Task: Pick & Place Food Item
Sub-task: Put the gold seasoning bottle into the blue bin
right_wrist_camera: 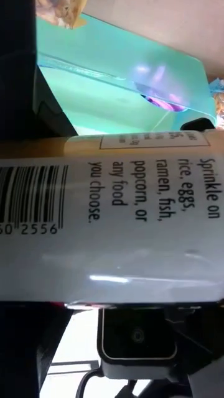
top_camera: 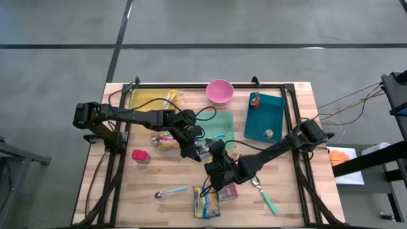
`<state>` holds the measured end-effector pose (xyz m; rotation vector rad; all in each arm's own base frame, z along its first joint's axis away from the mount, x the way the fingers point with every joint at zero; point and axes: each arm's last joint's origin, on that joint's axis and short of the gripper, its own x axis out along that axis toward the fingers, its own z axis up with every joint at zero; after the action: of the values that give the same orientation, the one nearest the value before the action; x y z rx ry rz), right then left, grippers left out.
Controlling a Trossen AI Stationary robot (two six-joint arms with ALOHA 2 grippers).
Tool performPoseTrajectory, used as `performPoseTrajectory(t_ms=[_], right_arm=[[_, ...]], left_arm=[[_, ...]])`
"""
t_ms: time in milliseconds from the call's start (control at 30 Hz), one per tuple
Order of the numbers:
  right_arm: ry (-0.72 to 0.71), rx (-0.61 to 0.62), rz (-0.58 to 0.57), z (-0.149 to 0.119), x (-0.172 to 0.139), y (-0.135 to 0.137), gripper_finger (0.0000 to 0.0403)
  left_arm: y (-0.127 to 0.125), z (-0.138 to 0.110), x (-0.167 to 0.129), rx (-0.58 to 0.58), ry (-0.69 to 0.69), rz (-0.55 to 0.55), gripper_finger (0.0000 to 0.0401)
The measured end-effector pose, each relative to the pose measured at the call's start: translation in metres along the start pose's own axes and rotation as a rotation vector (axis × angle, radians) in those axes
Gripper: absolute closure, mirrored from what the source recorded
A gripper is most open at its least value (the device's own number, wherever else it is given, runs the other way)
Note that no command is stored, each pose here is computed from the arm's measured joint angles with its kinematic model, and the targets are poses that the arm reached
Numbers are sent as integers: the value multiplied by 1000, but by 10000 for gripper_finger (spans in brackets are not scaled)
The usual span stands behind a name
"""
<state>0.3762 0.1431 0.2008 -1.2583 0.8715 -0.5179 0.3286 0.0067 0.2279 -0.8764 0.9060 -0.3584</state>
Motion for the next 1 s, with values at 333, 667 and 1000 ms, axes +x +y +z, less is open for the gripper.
performPoseTrajectory(t_ms=[333,667,1000], right_arm=[[4,16,-10,0,-2,0,137],[-8,204,-13,-1,-12,0,137],[-26,578,-2,-7,-24,-15,137]], left_arm=[[-1,-1,1,13,9,-14,125],[-14,-3,-11,104,-9,-45,15],[-41,-14,-46,333,-188,109,40]])
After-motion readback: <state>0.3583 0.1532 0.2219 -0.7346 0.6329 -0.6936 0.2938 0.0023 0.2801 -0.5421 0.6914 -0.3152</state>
